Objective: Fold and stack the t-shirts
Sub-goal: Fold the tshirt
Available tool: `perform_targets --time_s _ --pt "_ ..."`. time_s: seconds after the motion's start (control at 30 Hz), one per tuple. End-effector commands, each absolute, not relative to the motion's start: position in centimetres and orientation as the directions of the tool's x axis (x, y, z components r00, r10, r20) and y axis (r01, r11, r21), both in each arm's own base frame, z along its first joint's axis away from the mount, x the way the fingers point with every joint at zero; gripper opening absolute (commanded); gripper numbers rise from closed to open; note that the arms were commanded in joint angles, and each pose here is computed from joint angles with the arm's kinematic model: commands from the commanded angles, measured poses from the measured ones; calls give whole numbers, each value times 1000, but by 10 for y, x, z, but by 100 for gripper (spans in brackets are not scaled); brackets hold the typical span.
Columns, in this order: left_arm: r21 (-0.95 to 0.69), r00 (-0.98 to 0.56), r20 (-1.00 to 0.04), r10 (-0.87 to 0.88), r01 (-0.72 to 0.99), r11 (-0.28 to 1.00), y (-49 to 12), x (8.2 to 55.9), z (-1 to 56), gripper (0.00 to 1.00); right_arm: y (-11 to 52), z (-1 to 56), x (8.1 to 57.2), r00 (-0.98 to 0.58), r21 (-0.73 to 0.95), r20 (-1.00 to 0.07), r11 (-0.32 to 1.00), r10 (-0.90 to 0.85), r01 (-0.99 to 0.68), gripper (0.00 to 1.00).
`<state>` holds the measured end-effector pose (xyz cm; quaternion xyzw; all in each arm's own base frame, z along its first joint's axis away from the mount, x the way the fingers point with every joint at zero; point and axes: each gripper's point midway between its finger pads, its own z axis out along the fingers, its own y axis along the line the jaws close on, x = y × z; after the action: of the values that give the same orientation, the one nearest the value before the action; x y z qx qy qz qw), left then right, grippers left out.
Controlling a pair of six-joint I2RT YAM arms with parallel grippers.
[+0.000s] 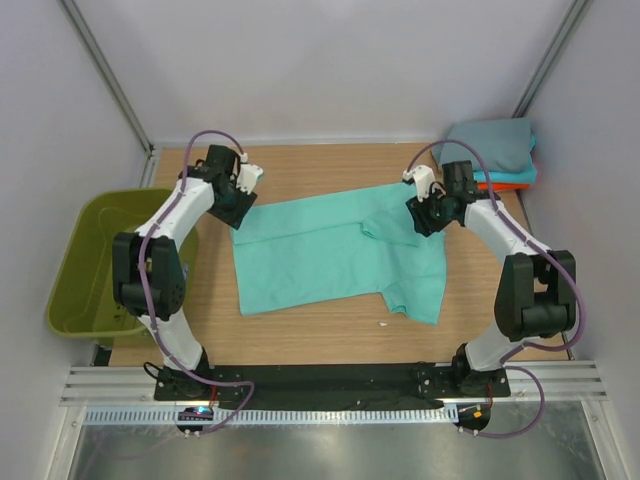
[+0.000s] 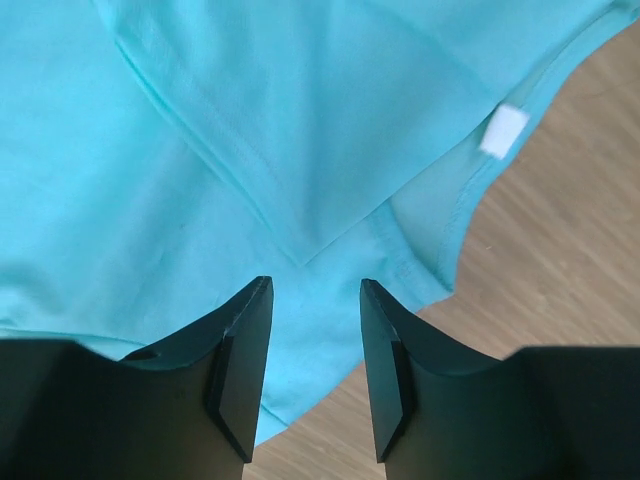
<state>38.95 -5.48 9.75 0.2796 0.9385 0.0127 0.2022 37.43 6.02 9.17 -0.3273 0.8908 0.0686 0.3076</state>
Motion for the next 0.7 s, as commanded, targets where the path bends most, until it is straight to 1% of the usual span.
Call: perform_targets --time_s 0.0,0.07,0.1,0.13,0.2,0.23,0.27,0.3,0.37,0.47,0.67 --pt "139 -729 -484 484 482 865 -63 411 141 49 71 144 410 -511 -124 -695 785 -505 -607 47" --pt "101 -744 -478 468 483 870 -71 419 132 49 74 138 427 -528 -101 -696 795 -486 -598 47" --pt "92 -742 -483 465 486 869 -75 425 137 49 75 136 434 -535 -92 -699 802 -474 -590 47" --pt "85 -750 -474 462 483 871 -78 429 132 49 77 133 443 -549 -73 -706 818 -446 -571 47" --pt "42 -788 -422 449 477 878 -84 432 112 48 80 123 464 -572 -47 -710 838 -411 -544 47" --pt "25 -797 -438 416 452 892 -88 441 118 47 81 124 476 -574 -35 -729 857 -374 -514 47" --pt "-8 -818 -410 404 447 895 -93 442 105 46 83 131 488 -563 -38 -745 865 -359 -501 48" --pt "-24 -827 -404 391 437 899 -95 443 106 45 82 117 495 -586 -22 -732 872 -346 -488 48" --pt "-52 -840 -389 377 429 902 -99 441 98 45 84 117 508 -595 -4 -739 886 -315 -464 48" --pt "-82 -855 -358 375 429 900 -102 433 85 45 85 103 518 -625 21 -725 897 -290 -441 49" --pt "-118 -883 -295 366 414 903 -104 425 62 44 85 73 518 -683 51 -670 899 -292 -435 49"
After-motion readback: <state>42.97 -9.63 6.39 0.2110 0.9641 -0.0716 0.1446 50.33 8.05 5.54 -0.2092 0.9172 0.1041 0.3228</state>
